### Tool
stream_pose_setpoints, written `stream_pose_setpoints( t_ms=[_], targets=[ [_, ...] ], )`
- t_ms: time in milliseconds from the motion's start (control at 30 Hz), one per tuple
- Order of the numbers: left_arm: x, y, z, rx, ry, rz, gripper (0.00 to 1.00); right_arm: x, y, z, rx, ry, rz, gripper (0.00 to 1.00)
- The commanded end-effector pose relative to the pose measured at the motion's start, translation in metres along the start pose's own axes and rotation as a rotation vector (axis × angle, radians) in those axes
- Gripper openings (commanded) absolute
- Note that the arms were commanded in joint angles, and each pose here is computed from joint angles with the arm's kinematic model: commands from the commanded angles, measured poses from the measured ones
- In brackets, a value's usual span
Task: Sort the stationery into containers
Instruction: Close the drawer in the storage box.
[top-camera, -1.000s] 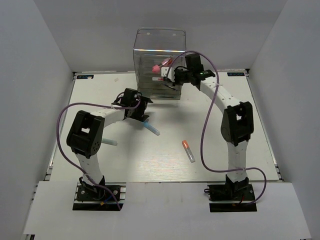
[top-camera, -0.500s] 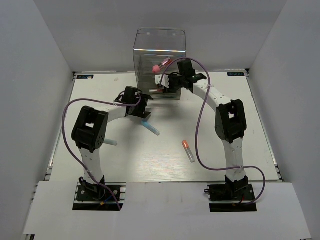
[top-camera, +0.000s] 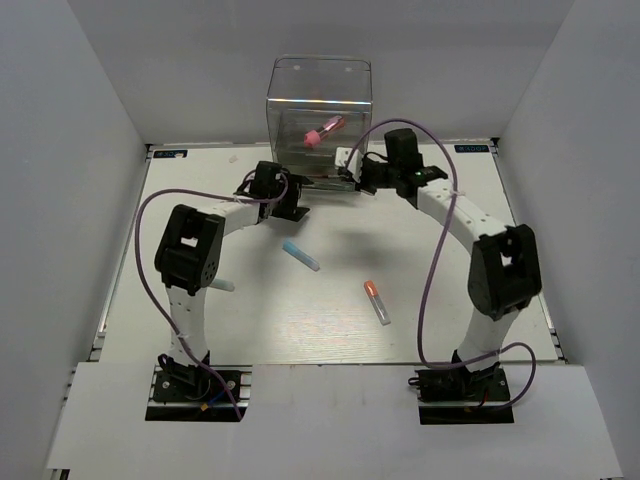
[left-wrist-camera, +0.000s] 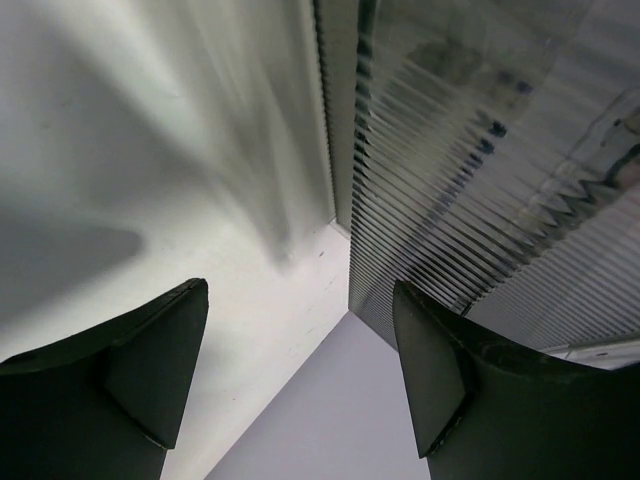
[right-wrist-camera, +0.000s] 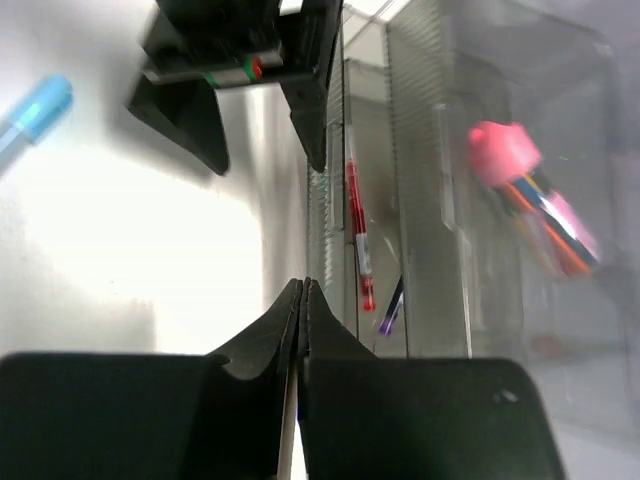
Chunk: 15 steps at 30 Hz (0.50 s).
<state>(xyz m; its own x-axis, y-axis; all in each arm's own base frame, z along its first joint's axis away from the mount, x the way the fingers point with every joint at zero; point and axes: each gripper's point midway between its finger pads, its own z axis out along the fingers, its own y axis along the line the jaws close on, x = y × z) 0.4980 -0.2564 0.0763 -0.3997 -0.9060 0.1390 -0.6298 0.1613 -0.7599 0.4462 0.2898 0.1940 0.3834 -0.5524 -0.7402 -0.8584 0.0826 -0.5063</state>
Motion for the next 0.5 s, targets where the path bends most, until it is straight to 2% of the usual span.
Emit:
stream_pose_setpoints(
  t_ms=[0, 467],
  targets=[
    [-0.004, -0.034, 0.002, 0.081, -0.007, -0.001, 0.84, -0.026, -0.007, -0.024, 0.081, -0.083, 0.049, 0.00],
    [0.002, -0.057, 0.025, 0.120, 0.013, 0.002, 0.88, 0.017, 0.005, -0.073, 0.166, -0.008, 0.206, 0.00]
  ],
)
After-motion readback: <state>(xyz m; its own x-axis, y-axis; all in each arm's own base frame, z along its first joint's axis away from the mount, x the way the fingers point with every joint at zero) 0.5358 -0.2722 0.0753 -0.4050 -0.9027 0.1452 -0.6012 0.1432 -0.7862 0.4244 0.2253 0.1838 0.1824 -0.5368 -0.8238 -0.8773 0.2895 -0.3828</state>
